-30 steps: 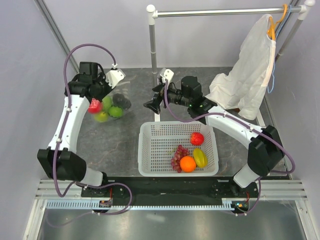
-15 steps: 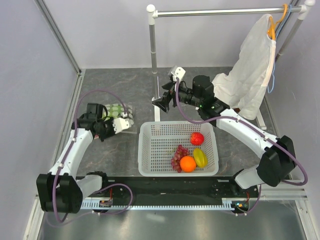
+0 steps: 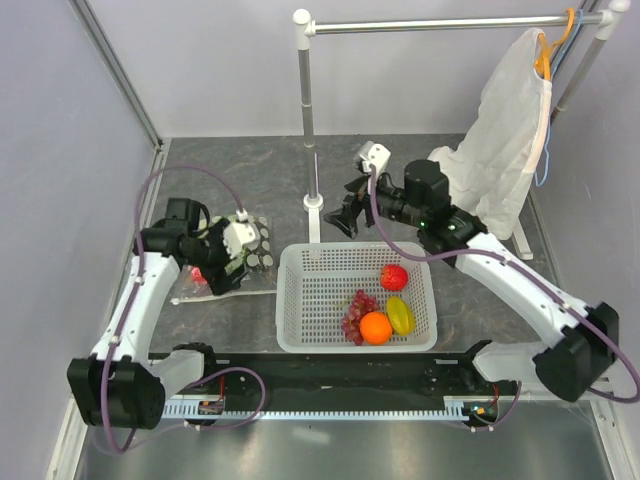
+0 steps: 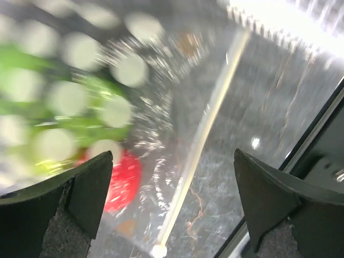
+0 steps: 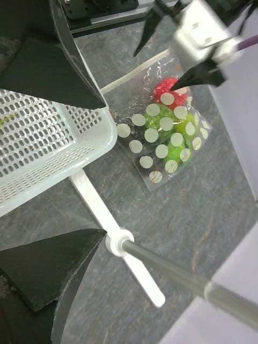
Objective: Place the food in the zip-top bag and seal the zipper
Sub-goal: Place the zipper food storage bag at the center of the board, then reset both arms
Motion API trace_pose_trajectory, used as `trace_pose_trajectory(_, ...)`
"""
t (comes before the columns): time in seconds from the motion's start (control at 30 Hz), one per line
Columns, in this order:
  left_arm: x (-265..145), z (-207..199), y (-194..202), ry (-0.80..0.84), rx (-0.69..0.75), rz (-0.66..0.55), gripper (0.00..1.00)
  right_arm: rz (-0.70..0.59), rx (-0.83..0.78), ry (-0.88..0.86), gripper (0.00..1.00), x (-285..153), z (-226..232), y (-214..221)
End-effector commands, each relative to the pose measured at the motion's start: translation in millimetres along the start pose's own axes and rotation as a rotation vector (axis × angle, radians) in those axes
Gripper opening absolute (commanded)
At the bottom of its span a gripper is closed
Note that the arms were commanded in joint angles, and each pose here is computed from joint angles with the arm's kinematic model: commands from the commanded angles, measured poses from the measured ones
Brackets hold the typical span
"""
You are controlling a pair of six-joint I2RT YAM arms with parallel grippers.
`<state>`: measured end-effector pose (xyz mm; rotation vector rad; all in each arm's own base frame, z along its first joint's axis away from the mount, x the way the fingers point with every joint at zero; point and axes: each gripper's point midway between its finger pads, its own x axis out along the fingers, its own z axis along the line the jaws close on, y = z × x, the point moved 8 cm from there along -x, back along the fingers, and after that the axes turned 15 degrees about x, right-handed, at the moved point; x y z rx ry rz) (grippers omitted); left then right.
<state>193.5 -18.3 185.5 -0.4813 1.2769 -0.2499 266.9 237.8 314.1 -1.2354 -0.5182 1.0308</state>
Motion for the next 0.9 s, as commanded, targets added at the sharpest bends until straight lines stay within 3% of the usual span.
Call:
trace_pose_trajectory(0.0, -62.4, 7.1, -58.9, -0.104, -0.159, -0.237, 1.0, -0.051, -0.012, 0.075, 0.98, -45.4, 11.1, -12.7)
trace_pose_trajectory(0.13, -104.6, 37.5, -94.7, -0.207, -0.364, -0.303, 1.0, -0.098, -0.018, 0.147, 0.98, -82.8, 20.5, -16.5)
trace_pose_trajectory(0.33, -118.5, 67.0, -113.7, -0.267, -0.531, -0.344, 1.0, -0.166, 0.068, 0.333, 0.98, -126.6, 24.4, -15.9)
trace_pose_trajectory(0.6, -95.7, 72.8, -104.3, -0.325, -0.622, -0.366, 1.0, -0.196, 0.205, 0.538, 0.98, -173.2, 9.4, 9.9)
trace_pose_trajectory(0.87, -81.5, 51.3, -82.3, -0.371, -0.611, -0.297, 1.0, -0.244, 0.233, 0.548, 0.98, -197.5, 13.1, 22.3)
